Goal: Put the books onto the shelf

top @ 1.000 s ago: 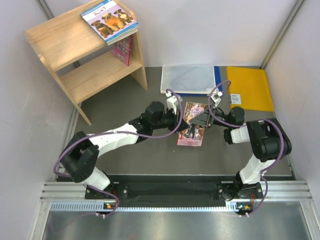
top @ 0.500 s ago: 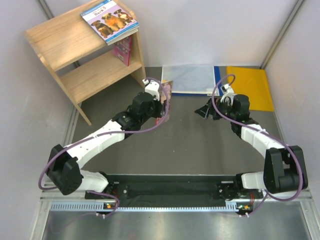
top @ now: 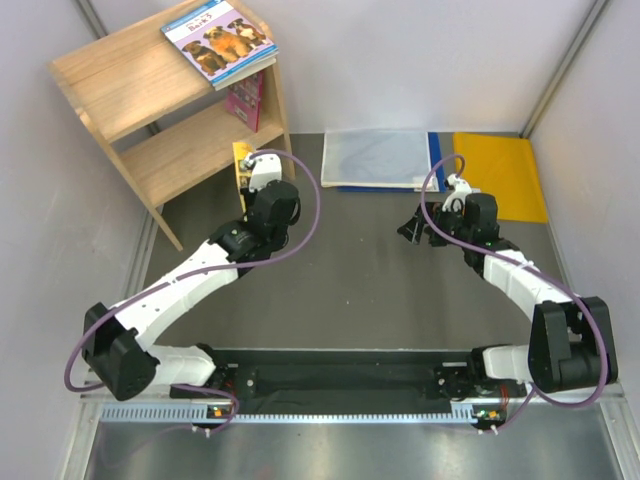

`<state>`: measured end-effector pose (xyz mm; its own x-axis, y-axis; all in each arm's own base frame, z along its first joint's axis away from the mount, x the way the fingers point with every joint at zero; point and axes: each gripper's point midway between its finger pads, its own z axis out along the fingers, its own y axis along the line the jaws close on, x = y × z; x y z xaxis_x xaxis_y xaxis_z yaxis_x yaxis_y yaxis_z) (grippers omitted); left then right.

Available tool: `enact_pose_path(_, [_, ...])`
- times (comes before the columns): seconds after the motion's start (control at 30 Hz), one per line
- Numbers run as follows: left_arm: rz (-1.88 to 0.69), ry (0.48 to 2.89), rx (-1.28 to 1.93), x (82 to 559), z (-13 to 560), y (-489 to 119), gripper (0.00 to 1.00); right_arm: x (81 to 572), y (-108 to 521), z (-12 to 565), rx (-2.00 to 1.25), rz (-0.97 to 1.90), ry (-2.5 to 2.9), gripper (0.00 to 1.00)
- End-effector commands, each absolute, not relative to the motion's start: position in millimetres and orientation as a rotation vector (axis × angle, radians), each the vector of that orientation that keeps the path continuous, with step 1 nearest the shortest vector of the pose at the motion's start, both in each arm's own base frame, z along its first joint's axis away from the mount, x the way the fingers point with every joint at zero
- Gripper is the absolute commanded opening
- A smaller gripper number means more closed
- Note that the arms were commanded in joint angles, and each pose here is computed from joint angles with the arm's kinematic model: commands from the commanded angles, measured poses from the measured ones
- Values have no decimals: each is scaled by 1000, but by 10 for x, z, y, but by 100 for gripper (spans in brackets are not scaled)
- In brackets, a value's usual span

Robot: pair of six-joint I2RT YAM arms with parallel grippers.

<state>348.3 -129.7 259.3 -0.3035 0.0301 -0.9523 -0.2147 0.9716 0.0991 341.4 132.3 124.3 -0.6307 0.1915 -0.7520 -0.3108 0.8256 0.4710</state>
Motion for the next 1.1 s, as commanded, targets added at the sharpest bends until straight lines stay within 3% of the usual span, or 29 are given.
enact_pose_path(0.0, [344, 1702, -335, 3446, 3136, -952, 0, 3448, 1304, 1247, -107, 715, 2099, 96])
enact_pose_path(0.57, [417, 1643, -311, 3959, 3299, -840, 0, 3437, 1250, 1121, -96, 680, 2120, 96])
enact_pose_path(1.07, [488, 1541, -277, 4328, 3770, -925, 0, 3407, 1270, 1038, -87, 700, 2133, 96])
